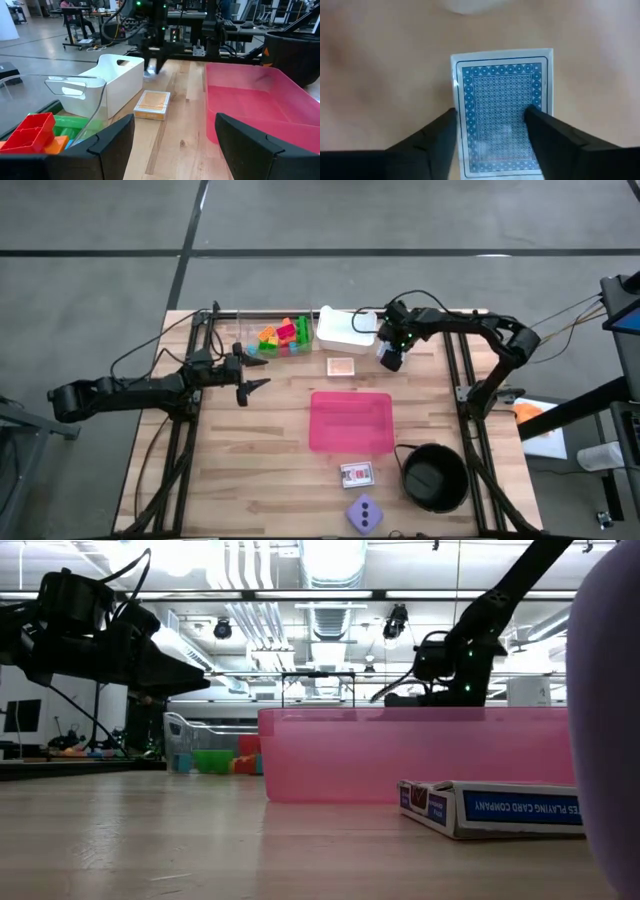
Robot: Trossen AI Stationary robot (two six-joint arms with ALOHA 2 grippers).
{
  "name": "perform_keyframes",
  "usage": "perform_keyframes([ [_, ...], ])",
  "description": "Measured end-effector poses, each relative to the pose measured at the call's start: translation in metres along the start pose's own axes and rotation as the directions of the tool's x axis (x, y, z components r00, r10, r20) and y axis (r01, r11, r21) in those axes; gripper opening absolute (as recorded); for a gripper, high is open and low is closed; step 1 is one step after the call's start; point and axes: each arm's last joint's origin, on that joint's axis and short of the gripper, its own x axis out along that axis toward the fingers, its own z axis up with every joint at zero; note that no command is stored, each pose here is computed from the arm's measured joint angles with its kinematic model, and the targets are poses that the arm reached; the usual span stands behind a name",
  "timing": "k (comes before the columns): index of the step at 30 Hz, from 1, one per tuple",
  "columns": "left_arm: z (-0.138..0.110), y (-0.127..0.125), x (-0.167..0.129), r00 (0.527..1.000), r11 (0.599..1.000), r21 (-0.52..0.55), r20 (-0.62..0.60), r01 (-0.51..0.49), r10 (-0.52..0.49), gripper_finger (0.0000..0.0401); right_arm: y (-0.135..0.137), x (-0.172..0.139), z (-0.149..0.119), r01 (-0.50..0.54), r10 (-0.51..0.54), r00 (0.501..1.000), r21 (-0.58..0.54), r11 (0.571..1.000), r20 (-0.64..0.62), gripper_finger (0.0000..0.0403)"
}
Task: Pick & Place Toys
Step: Put the blue playing card into the white bin
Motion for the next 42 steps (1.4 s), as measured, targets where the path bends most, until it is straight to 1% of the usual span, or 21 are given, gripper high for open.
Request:
perform_keyframes([
  [3,0.000,0.000,0.000,1.000,1.000,0.000,0.000,0.000,0.000,0.0281,0.013,-0.001,0.002,-0.121,0.122,0.992,-0.028,0.992,0.012,0.0196],
  [6,0.000,0.000,0.000,1.000,1.000,-0.001,0.000,0.000,0.000,0.0281,0.021,-0.005,0.003,-0.161,0.163,0.986,-0.051,0.986,0.022,0.0178],
  [11,0.000,0.000,0.000,1.000,1.000,-0.002,0.000,0.000,0.000,0.0281,0.026,-0.025,0.003,-0.157,0.160,0.984,-0.039,0.987,0.077,0.0160],
  [15,0.000,0.000,0.000,1.000,1.000,-0.002,0.000,0.000,0.000,0.0281,0.028,-0.046,0.003,-0.101,0.108,0.983,-0.048,0.994,0.151,0.0157],
  [18,0.000,0.000,0.000,1.000,1.000,-0.002,0.000,0.000,0.000,0.0281,0.029,-0.051,0.000,-0.074,0.080,0.986,-0.048,0.996,0.145,0.0157],
  [22,0.000,0.000,0.000,1.000,1.000,-0.002,0.000,0.000,0.000,0.0281,0.032,-0.057,-0.004,-0.083,0.086,0.988,-0.035,0.996,0.130,0.0158],
  [26,0.000,0.000,0.000,1.000,1.000,-0.002,0.000,0.000,0.000,0.0281,0.035,-0.053,-0.005,-0.083,0.085,0.992,-0.024,0.996,0.094,0.0158],
  [29,0.000,0.000,0.000,1.000,1.000,-0.002,0.001,0.000,0.000,0.0281,0.039,-0.044,-0.005,-0.088,0.090,0.994,-0.033,0.996,0.057,0.0158],
  [31,0.000,0.000,0.000,1.000,1.000,-0.002,0.000,0.000,0.000,0.0281,0.041,-0.038,-0.005,-0.053,0.054,0.998,-0.031,0.998,0.031,0.0158],
  [35,0.000,0.000,0.000,1.000,1.000,-0.002,0.000,0.000,0.000,0.0280,0.042,-0.023,-0.005,0.069,-0.070,0.997,-0.034,0.997,-0.033,0.0158],
  [40,0.000,0.000,0.000,1.000,1.000,-0.002,0.000,0.000,0.000,0.0280,0.040,-0.014,-0.004,0.183,-0.185,0.979,-0.032,0.983,-0.083,0.0158],
  [42,0.000,0.000,0.000,1.000,1.000,-0.002,0.000,0.000,0.000,0.0280,0.037,-0.014,-0.005,0.256,-0.257,0.962,-0.030,0.966,-0.094,0.0158],
])
